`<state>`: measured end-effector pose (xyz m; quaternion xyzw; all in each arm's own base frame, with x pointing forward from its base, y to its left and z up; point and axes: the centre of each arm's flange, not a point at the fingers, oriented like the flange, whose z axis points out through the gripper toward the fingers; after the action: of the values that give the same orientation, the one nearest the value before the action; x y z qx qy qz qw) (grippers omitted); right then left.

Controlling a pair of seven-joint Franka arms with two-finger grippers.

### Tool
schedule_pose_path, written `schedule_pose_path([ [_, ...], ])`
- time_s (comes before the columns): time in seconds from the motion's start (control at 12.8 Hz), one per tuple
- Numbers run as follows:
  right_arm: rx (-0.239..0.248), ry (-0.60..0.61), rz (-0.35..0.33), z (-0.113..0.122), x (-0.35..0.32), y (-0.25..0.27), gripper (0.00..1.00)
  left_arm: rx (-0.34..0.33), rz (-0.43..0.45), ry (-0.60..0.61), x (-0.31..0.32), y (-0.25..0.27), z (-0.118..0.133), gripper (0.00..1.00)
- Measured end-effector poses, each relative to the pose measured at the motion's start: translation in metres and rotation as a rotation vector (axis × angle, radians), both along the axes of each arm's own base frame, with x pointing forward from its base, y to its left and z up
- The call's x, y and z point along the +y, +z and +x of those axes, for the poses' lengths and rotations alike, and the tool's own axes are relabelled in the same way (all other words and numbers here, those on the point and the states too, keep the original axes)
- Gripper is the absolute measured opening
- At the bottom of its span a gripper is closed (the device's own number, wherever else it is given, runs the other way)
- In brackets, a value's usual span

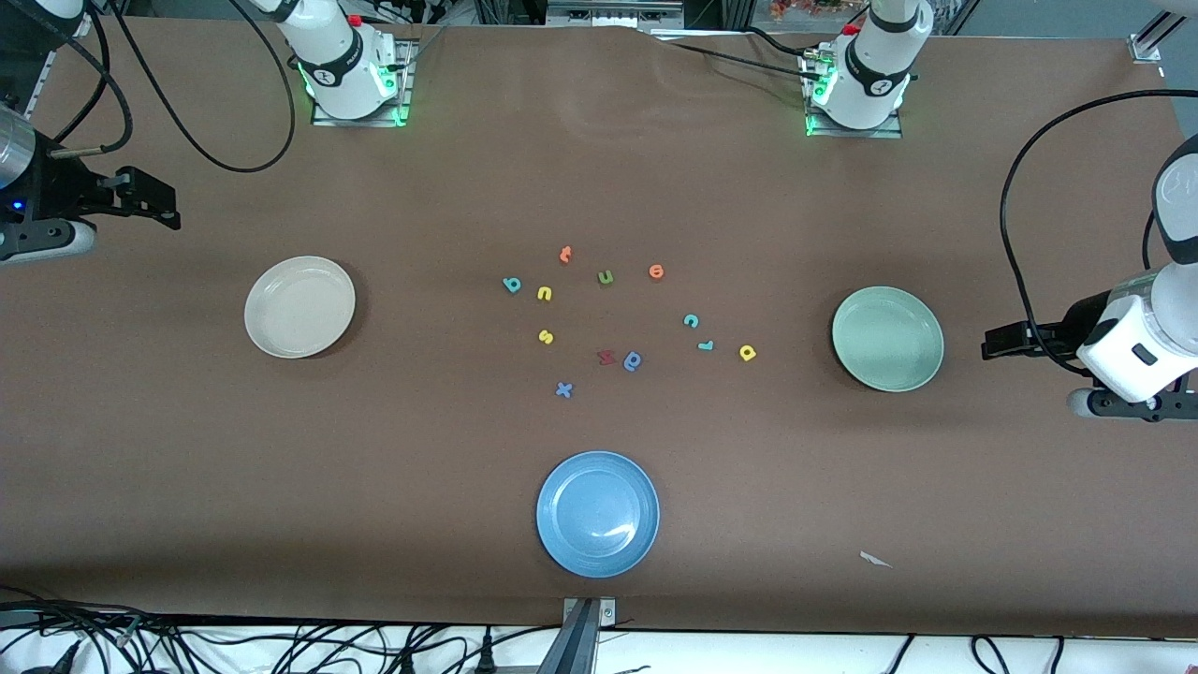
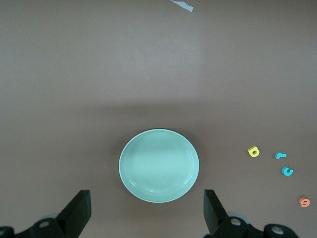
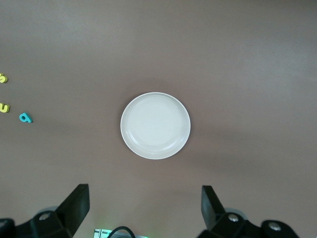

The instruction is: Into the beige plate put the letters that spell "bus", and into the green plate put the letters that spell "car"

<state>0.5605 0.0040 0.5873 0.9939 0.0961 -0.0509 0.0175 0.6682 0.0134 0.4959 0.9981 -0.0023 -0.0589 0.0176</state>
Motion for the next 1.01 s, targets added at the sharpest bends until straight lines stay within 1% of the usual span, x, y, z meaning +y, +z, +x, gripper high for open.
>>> schedule_pose_path([
  [1.01,0.0,0.014,0.001,-0.0001,0.008,0.0,1.0,0.004,0.0,0.0,0.0001,-0.0025,0.0006,1.0],
])
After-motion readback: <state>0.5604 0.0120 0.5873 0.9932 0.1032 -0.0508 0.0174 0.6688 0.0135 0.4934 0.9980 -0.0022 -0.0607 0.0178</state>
